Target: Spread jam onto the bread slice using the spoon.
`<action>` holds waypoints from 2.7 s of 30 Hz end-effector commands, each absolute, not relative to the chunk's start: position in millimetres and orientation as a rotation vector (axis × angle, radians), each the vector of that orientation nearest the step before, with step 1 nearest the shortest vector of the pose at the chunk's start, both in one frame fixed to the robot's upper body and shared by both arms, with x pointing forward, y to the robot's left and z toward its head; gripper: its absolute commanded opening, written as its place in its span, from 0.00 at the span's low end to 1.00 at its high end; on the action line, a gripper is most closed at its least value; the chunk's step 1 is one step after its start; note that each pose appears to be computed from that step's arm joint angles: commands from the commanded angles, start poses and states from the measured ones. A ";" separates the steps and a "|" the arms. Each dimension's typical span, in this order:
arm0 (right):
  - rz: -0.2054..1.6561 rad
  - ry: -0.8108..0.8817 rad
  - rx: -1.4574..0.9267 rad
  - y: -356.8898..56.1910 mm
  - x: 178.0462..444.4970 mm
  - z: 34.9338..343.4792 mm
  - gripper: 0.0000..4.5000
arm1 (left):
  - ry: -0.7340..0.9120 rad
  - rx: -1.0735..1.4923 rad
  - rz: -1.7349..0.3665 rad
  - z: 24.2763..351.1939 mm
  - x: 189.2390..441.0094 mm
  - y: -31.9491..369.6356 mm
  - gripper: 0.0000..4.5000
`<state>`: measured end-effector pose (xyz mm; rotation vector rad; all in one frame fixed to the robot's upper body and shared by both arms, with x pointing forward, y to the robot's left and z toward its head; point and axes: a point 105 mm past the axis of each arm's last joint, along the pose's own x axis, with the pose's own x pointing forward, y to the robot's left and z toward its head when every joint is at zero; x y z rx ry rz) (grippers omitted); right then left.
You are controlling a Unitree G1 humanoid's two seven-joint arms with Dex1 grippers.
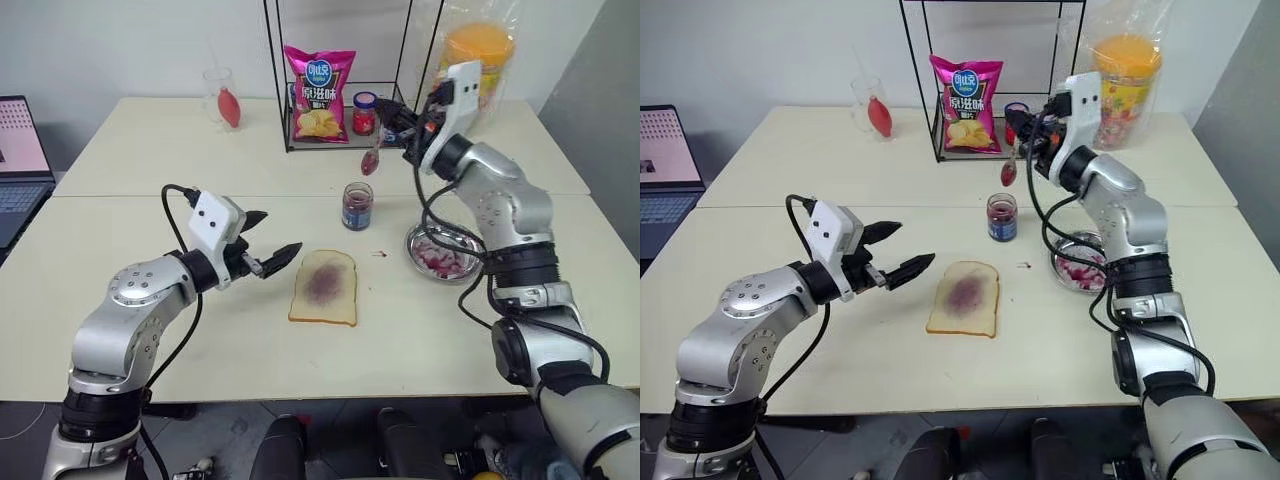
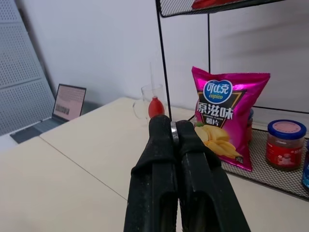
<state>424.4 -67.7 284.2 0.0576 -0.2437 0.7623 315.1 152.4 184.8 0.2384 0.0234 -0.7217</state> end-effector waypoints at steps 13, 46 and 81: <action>0.780 -0.249 -0.089 -45.1 439.0 251.8 0.00 | -0.038 0.267 -0.732 200.9 315.1 138.2 1.00; 0.651 0.023 0.388 -53.0 453.9 224.3 0.00 | -0.054 0.279 -0.736 203.7 319.2 133.8 1.00; 0.567 0.079 0.777 -75.8 462.2 241.7 0.00 | -0.069 0.285 -0.738 199.8 326.3 133.8 1.00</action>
